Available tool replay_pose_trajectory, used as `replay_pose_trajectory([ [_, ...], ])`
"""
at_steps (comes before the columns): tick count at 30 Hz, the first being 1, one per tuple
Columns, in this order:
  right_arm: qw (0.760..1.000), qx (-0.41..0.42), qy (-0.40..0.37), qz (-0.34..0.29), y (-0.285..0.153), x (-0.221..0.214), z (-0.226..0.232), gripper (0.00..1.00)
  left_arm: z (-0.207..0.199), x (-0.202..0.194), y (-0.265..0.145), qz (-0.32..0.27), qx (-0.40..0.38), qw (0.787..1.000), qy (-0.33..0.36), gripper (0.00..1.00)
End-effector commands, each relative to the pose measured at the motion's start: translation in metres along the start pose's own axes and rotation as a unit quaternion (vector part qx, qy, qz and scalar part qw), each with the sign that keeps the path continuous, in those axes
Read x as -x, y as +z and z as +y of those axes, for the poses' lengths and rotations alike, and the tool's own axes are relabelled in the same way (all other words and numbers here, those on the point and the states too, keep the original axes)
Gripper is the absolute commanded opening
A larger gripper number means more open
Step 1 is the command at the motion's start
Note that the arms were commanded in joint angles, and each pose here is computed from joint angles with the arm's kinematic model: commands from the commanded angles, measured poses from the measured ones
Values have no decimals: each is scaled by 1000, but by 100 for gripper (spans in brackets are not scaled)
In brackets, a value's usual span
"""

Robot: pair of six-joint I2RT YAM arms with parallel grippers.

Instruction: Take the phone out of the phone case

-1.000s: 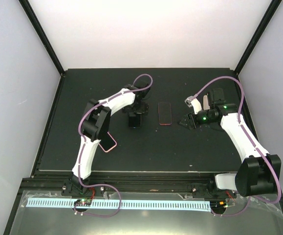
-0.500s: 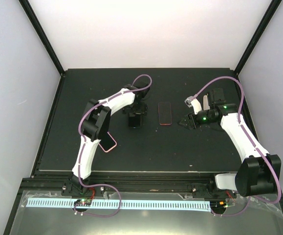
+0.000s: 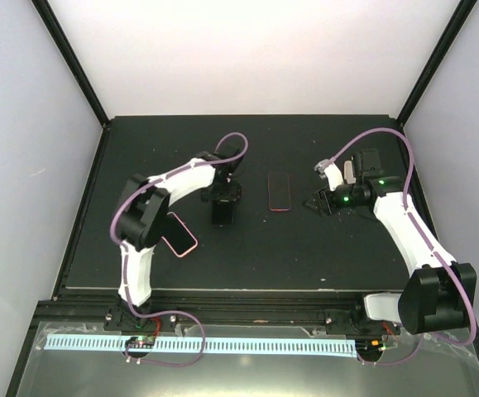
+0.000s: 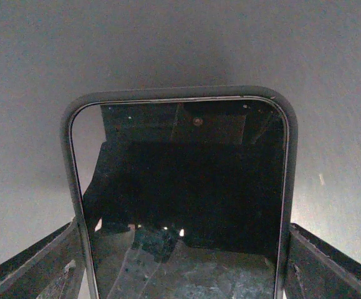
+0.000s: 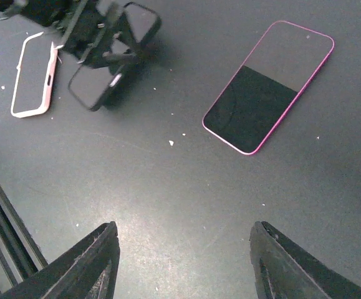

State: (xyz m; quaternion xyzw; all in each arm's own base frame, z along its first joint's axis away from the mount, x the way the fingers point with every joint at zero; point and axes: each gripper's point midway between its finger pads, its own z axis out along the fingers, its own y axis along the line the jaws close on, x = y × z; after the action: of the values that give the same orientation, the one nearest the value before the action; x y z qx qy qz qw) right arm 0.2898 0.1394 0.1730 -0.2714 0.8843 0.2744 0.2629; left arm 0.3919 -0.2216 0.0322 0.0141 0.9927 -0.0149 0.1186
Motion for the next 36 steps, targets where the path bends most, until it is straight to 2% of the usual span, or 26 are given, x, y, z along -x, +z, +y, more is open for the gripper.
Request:
replay_pose_trajectory([
  [1,999,9,-9,-33,-12,18,9,58,-19,17,-100,-124,-91,988,-9,62],
  [7,998,40,-4,-57,-26,44,30,57,-40,-13,-173,-218,-187,957,-35,58],
  [13,993,62,4,-98,-35,79,54,54,-52,-36,-234,-298,-290,902,-115,59],
  [16,992,73,-3,-104,-31,88,68,54,-49,-39,-248,-319,-307,884,-147,59],
  [23,990,88,-54,-91,-14,91,116,55,-47,-37,-262,-344,-311,870,-167,59],
  [29,992,72,-78,-70,1,78,130,56,-48,-35,-273,-357,-323,859,-175,58],
  [36,991,90,-95,-28,27,69,149,54,-49,-33,-280,-371,-322,852,-182,58],
])
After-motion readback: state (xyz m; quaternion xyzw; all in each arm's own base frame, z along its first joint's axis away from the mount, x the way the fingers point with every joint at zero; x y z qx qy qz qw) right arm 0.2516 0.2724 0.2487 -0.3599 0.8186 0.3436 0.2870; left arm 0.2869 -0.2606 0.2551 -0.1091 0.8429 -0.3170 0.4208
